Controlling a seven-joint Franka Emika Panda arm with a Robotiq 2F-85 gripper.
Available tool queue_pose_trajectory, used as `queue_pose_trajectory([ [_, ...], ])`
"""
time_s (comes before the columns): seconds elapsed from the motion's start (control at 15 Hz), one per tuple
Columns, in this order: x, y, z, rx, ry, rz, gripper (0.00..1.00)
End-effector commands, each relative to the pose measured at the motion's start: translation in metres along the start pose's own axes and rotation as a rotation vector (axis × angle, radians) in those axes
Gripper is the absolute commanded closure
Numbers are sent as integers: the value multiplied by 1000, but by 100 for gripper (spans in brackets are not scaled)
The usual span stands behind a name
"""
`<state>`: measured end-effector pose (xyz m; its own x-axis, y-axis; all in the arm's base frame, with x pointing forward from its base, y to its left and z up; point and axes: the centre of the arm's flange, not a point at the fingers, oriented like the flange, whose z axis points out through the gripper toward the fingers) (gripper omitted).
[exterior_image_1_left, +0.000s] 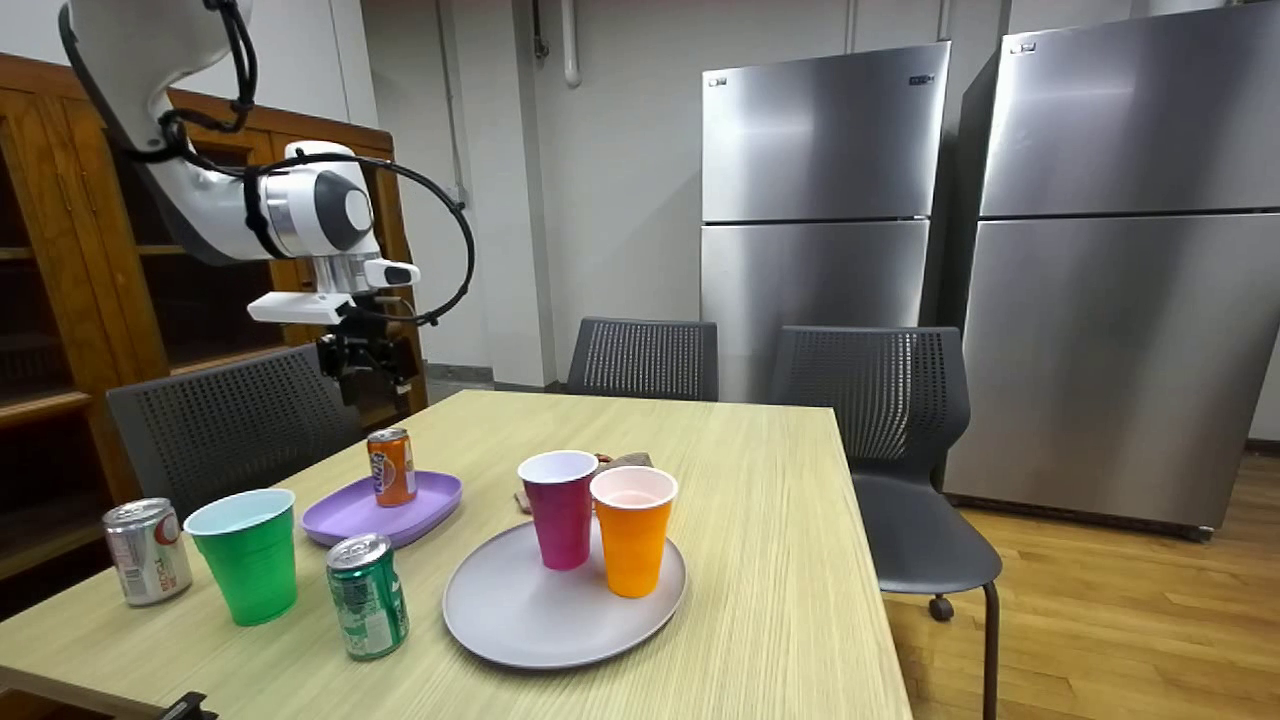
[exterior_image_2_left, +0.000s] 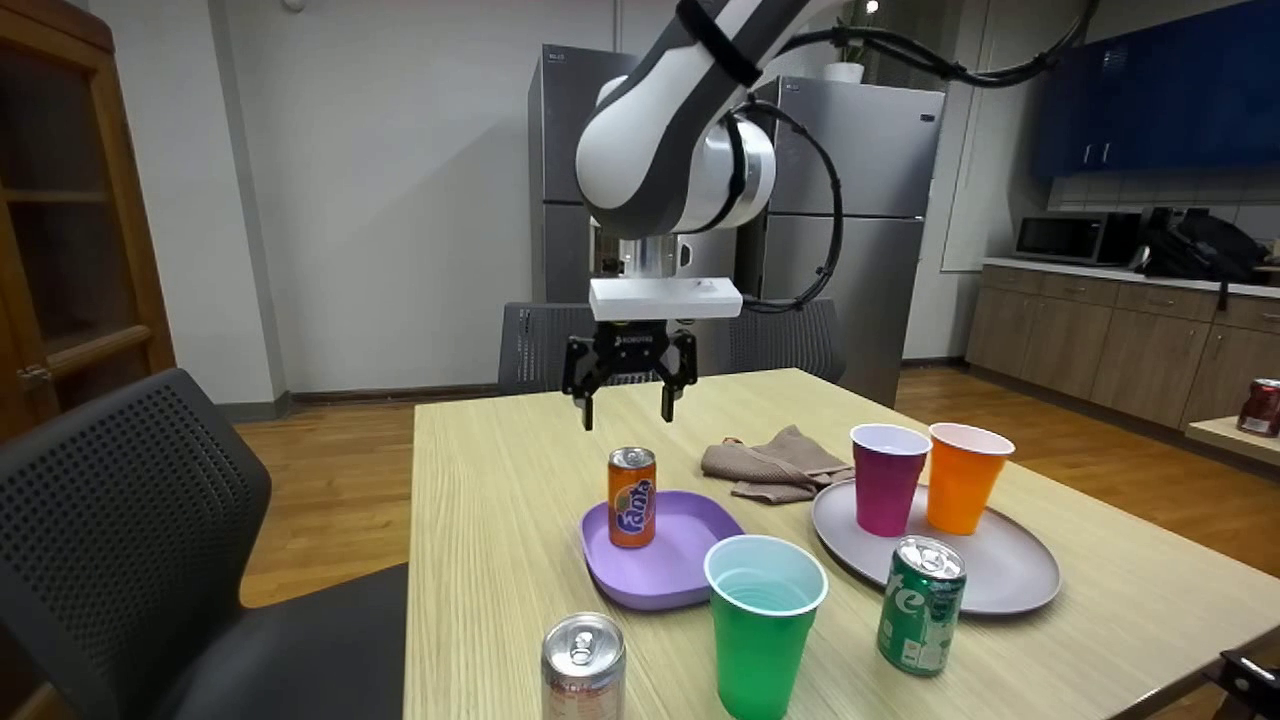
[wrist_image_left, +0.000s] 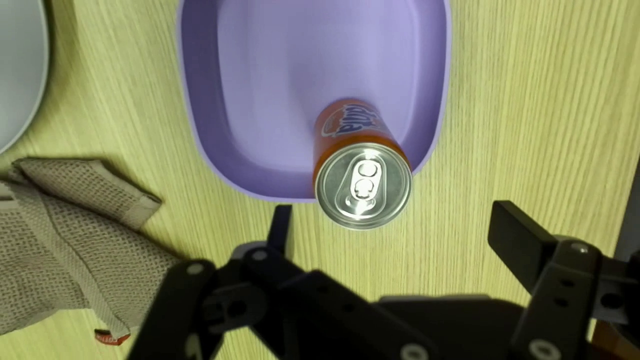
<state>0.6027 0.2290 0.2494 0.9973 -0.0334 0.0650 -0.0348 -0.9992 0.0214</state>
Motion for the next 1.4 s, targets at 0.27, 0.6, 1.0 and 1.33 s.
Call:
queue_pose_trajectory([
  [0.27,-50,19,-42,-19,-20,-25,0],
  [0.6,-86,35,-51,-24,-33,-37,0],
  [1.0,-128,56,-51,-29,-67,-50,0],
  [1.33,-166,74,-42,-36,-82,-78,0],
])
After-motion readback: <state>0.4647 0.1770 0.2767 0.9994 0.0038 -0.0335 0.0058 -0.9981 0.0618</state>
